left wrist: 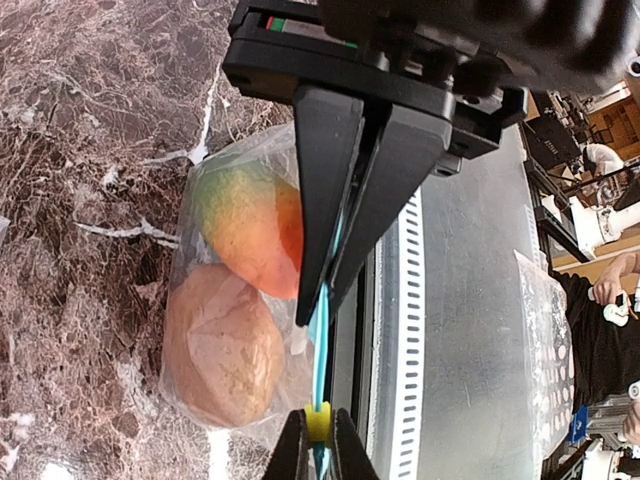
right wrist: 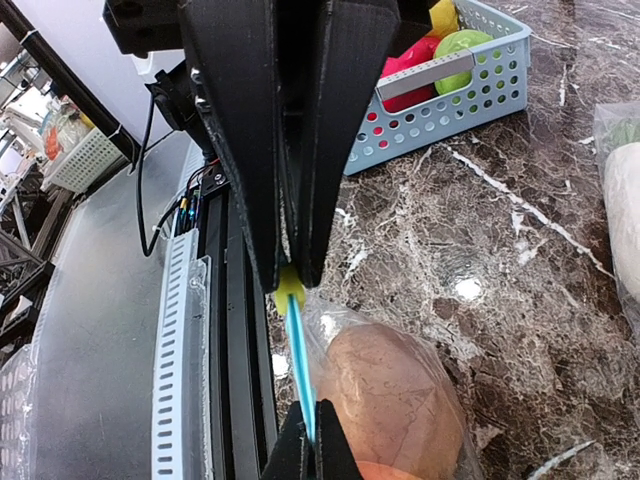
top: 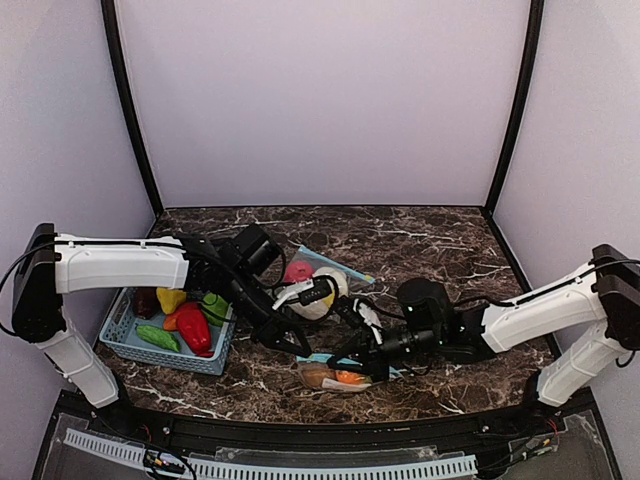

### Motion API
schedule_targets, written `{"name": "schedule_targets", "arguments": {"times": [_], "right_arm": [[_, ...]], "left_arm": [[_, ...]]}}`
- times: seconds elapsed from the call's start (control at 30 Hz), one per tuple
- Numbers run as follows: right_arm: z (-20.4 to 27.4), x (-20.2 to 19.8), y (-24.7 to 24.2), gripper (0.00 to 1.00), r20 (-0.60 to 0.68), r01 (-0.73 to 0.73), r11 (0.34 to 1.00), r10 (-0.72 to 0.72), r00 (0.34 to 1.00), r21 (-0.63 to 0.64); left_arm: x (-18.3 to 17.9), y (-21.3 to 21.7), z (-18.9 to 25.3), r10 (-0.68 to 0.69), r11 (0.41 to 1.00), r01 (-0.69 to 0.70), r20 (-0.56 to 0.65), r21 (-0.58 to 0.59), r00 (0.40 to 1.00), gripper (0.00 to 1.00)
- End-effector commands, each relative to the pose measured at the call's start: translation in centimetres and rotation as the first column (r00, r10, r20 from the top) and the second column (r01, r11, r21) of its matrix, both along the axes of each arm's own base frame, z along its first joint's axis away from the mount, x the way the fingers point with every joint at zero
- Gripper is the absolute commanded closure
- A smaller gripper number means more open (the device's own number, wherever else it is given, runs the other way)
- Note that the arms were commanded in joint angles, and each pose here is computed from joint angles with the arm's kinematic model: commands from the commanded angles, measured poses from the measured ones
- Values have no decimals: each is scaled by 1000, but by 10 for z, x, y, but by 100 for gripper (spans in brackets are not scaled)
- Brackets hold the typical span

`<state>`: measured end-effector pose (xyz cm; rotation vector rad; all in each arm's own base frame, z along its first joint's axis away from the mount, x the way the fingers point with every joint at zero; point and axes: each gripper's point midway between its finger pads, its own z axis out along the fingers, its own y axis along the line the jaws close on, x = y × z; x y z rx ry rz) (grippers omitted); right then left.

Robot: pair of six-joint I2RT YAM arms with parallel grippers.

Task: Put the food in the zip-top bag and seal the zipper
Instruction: Zip the zipper of the food storage bag, then set the zipper food storage bag at the center of the board.

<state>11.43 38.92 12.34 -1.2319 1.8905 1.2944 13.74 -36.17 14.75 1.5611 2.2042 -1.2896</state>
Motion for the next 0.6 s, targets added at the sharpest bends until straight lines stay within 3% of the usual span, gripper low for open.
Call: {"name": "schedule_targets", "arguments": {"times": [0.0, 0.33, 0.47, 0.53, 0.57], "right_arm": [[-4, 9, -12, 100, -12, 54, 998, -55, 998, -22], [-1, 9, -11, 100, -20, 45, 999, -45, 999, -16], [3, 13, -10, 100, -12, 65, 998, -65, 998, -15], [3, 19, -13, 100, -7, 107, 993, -107, 994, -40], [2, 23, -16, 100, -2, 129, 990, -130, 992, -58]], "left_arm": [[-5, 20, -4, 7, 996, -5, -21, 85, 1000, 99], [0, 18, -3, 21, 996, -21, 2, 83, 1000, 99], [12, 12, 4, 67, 997, -69, 58, 44, 996, 77], [24, 9, 13, 123, 992, -125, 115, 13, 986, 56], [30, 9, 15, 161, 986, -164, 133, 12, 978, 53]]}}
